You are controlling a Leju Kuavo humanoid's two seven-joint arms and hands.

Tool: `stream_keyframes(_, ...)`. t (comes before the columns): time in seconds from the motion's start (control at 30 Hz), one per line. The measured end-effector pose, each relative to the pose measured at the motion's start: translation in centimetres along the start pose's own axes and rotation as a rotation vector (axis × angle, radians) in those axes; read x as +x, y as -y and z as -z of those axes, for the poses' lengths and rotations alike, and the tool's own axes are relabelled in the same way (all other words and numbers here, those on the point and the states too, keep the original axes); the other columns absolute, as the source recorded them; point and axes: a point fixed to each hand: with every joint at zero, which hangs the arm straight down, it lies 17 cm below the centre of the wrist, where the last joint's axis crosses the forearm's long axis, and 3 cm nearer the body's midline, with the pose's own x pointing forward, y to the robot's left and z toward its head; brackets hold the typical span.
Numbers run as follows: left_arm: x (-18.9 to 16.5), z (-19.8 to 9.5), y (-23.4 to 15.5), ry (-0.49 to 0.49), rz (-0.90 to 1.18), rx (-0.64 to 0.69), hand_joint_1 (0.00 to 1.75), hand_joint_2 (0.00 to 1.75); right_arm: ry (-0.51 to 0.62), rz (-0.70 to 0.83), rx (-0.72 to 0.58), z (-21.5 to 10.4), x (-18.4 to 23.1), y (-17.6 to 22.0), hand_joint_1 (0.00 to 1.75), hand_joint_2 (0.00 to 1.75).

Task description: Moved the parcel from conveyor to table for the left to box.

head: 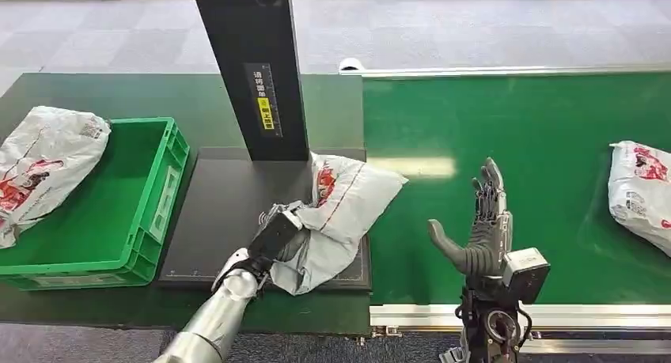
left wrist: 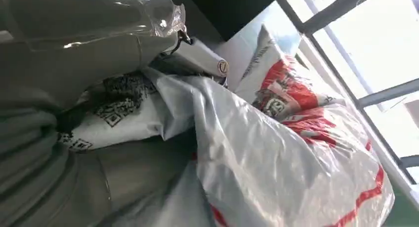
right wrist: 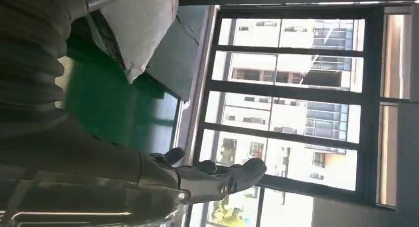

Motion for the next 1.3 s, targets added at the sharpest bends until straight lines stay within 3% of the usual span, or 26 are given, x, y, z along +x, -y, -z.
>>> stream_keyframes(0.13, 1.4, -1.1, -1.5, 0.072, -0.057, 0.056, 1.75, 1.75, -0.008, -0.003, -0.011, -0.4, -0.2, 0.5, 0.0, 1.75)
stream_keyframes(0.27, 4.1, -3.9, -6.4, 0.178, -0.045, 0.198, 1.75, 1.75, -0.02, 0.009, -0.038, -1.7, -0.5, 1.8, 0.0, 1.75)
stream_keyframes(0.37, 7.5, -7.0, -11.8, 0.289, 0.008, 0.341, 1.75, 1.75, -0.027, 0.024, -0.058, -2.7, -0.6, 3.1, 0.0, 1.75)
stream_keyframes(0.47, 12.1, -9.9, -20.7, 0.413, 0.076, 0.555, 1.75, 1.75, -0.049, 0.021, -0.084, -3.9, -1.0, 4.8, 0.0, 1.75)
stream_keyframes(0.57, 13.6, -11.6, -28.8, 0.439, 0.138, 0.697, 1.75, 1.75, -0.055, 0.009, -0.1, -4.2, -1.1, 5.8, 0.0, 1.75)
stream_keyframes(0.7, 14.6, -13.7, -35.2, 0.444, 0.233, 0.821, 1.75, 1.75, -0.062, 0.001, -0.114, -4.5, -1.2, 6.7, 0.0, 1.75)
stream_keyframes(0.83, 15.0, -14.6, -43.3, 0.364, 0.372, 1.003, 1.75, 1.75, -0.065, 0.011, -0.127, -4.8, -1.3, 7.5, 0.0, 1.75)
stream_keyframes(1.0, 14.4, -16.4, -53.1, 0.044, 0.844, 1.268, 1.75, 1.75, -0.075, 0.017, -0.123, -5.3, -1.5, 8.4, 0.0, 1.75)
stream_keyframes(1.17, 9.9, -16.3, -57.2, -0.302, 1.019, 1.279, 1.75, 1.75, -0.075, 0.019, -0.124, -5.0, -1.7, 8.5, 0.0, 1.75)
stream_keyframes(1.3, 7.0, -15.6, -58.0, -0.433, 1.023, 1.229, 1.75, 1.75, -0.075, 0.021, -0.129, -4.8, -1.8, 8.7, 0.0, 1.75)
